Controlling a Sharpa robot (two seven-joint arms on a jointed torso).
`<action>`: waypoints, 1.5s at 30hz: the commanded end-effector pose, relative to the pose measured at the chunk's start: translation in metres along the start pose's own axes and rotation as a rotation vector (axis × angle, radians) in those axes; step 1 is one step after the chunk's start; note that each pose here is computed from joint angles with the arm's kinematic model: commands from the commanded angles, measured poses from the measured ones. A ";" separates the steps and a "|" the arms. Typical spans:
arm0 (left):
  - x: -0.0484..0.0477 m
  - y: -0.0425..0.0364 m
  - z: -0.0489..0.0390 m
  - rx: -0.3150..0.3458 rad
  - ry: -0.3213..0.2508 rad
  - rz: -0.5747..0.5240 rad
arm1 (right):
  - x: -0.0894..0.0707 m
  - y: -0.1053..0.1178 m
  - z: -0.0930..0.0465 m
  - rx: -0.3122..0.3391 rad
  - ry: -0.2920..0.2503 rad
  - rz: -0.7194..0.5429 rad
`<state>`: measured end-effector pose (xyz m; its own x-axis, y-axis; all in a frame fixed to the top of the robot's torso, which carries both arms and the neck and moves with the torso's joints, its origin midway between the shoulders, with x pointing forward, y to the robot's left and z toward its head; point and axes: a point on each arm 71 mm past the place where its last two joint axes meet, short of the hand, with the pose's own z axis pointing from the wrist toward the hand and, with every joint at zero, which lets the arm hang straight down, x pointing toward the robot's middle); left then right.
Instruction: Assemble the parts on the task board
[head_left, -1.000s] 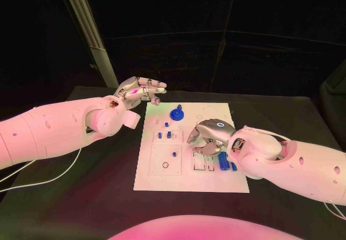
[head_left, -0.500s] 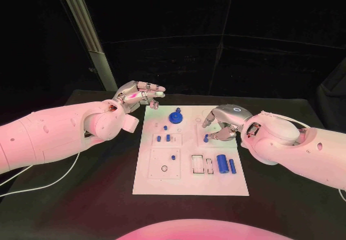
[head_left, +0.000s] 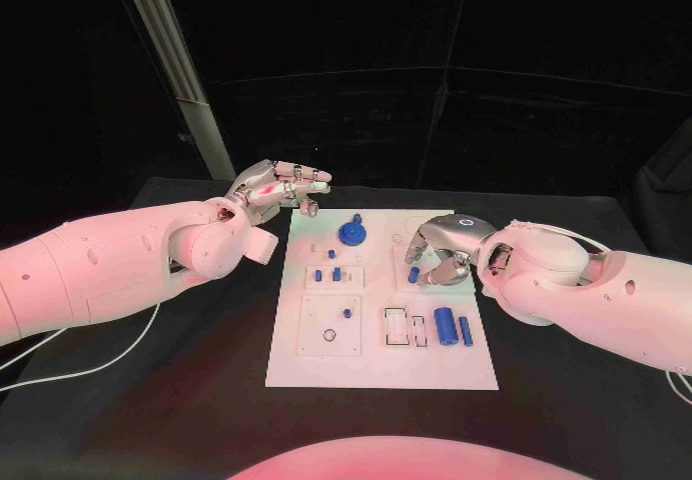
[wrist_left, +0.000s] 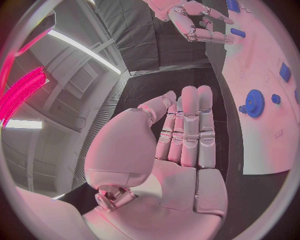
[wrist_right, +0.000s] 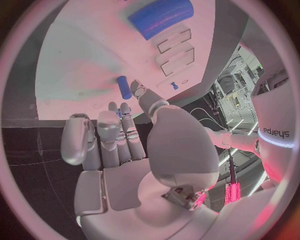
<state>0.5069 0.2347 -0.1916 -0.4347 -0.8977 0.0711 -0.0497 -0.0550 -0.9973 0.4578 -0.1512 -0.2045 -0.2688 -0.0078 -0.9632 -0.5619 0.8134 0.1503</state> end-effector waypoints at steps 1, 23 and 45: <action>0.0014 -0.0010 0.0003 0.004 0.013 -0.009 | 0.004 0.000 0.003 0.007 0.068 -0.018; 0.0011 -0.0006 0.0006 0.000 0.011 -0.008 | 0.007 0.002 0.014 0.002 0.085 -0.031; -0.0018 0.0001 0.0005 -0.006 0.002 -0.004 | -0.012 0.005 -0.009 -0.054 -0.138 0.059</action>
<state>0.5080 0.2370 -0.1928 -0.4306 -0.8999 0.0691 -0.0559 -0.0498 -0.9972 0.4526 -0.1538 -0.1982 -0.2296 0.0512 -0.9719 -0.5794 0.7952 0.1787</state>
